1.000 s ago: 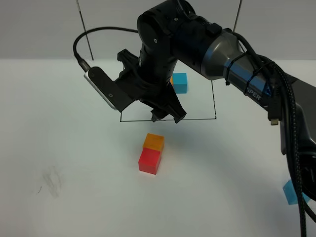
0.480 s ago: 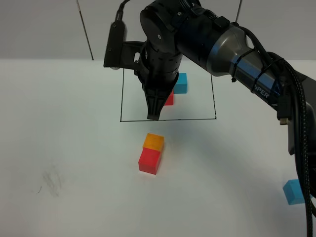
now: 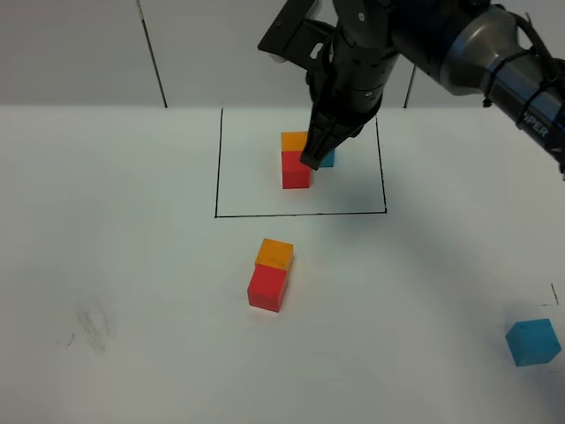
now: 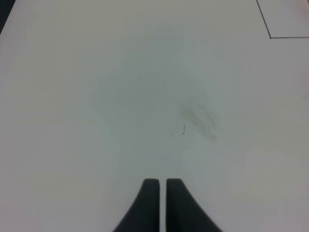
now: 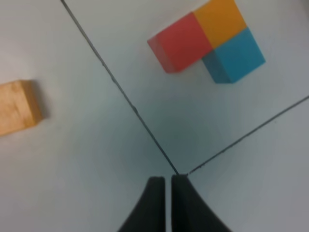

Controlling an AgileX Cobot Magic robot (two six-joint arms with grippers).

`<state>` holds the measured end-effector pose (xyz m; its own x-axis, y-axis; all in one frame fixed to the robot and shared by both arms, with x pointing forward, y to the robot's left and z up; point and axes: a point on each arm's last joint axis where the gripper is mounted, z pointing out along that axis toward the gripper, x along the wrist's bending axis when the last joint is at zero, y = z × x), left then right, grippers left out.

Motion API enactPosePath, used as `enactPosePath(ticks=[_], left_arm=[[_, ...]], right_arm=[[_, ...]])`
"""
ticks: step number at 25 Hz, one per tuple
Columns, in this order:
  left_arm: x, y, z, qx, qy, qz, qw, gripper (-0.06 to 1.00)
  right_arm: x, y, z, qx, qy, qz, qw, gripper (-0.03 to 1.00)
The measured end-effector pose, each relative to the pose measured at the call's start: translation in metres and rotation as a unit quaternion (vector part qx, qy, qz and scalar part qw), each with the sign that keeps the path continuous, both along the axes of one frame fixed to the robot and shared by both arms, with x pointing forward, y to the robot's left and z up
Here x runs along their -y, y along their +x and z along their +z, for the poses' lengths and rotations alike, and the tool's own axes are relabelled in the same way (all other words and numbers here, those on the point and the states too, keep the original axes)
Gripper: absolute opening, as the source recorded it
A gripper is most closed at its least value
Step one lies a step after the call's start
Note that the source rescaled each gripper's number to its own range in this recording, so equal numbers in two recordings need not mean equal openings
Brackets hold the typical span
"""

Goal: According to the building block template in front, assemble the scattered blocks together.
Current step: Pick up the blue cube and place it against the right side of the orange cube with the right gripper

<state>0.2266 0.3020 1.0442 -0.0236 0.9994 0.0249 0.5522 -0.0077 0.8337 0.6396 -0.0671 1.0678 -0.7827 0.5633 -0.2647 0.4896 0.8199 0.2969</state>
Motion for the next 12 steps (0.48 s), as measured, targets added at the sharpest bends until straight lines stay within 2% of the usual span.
enactPosePath(ticks=[7,12], left_arm=[[0.0,0.0,0.0,0.0,0.0,0.0,1.0,0.0],[0.0,0.0,0.0,0.0,0.0,0.0,1.0,0.0]], right_arm=[[0.058,-0.007,-0.001,-0.036,-0.006,-0.079,0.996,0.0],[0.105,-0.025,-0.007,-0.071,-0.014,-0.145,0.987,0.0]])
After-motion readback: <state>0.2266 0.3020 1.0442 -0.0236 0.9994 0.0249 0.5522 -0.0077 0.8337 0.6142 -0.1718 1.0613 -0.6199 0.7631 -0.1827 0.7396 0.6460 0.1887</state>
